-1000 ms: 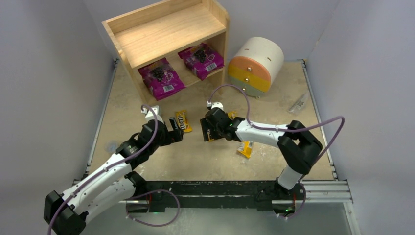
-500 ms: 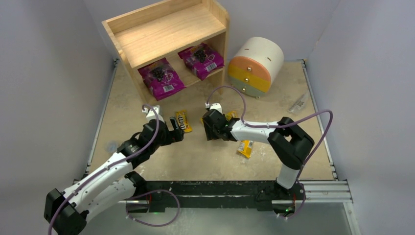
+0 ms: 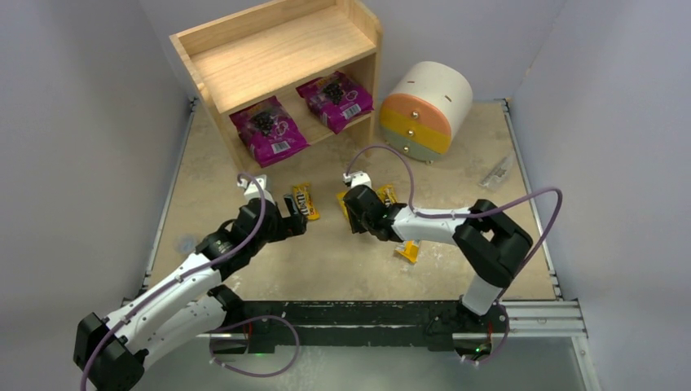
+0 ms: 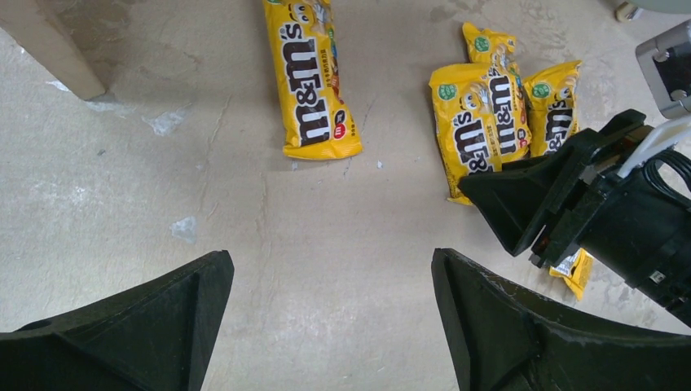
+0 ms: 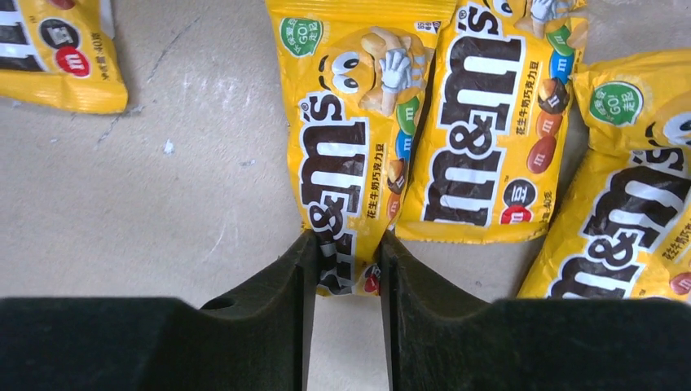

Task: Place and organize the candy bags onto the shelf

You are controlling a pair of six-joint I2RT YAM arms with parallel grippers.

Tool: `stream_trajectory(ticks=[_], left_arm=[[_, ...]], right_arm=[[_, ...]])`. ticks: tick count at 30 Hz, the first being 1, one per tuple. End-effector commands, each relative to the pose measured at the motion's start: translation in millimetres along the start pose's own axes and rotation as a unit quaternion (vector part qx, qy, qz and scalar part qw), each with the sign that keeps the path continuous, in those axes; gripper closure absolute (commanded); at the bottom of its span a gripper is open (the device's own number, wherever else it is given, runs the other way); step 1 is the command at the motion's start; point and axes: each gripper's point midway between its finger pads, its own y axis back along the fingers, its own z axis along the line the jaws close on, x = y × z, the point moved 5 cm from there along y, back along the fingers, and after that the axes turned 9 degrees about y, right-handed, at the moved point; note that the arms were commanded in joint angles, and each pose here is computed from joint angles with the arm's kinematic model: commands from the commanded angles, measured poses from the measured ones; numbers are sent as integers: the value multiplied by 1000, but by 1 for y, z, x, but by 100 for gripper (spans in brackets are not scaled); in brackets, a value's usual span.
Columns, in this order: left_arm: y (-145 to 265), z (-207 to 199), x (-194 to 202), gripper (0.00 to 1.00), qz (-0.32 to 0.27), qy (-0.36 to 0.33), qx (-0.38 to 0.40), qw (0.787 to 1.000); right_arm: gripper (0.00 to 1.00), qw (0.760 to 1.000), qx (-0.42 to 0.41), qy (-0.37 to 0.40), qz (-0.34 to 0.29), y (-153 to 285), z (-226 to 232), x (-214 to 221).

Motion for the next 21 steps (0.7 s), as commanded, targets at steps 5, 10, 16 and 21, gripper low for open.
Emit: stream_trajectory(ticks=[5,10,16,21], left_arm=[[-5,-23,-3,2,1,8,60,998],[-8,-48,-7,2,5,21,124,992],[-13,-75,-9,6,21,28,182,983],[-9,-96,-22,6,4,20,224,974]], right_arm=[[67,992,-82,39,-93,32,9,-26],[67,981,-130,56,-133,52,16,-33],[67,968,-172,47,-178,84,21,-53],[67,952,-212,39,-218,118,25,-75]])
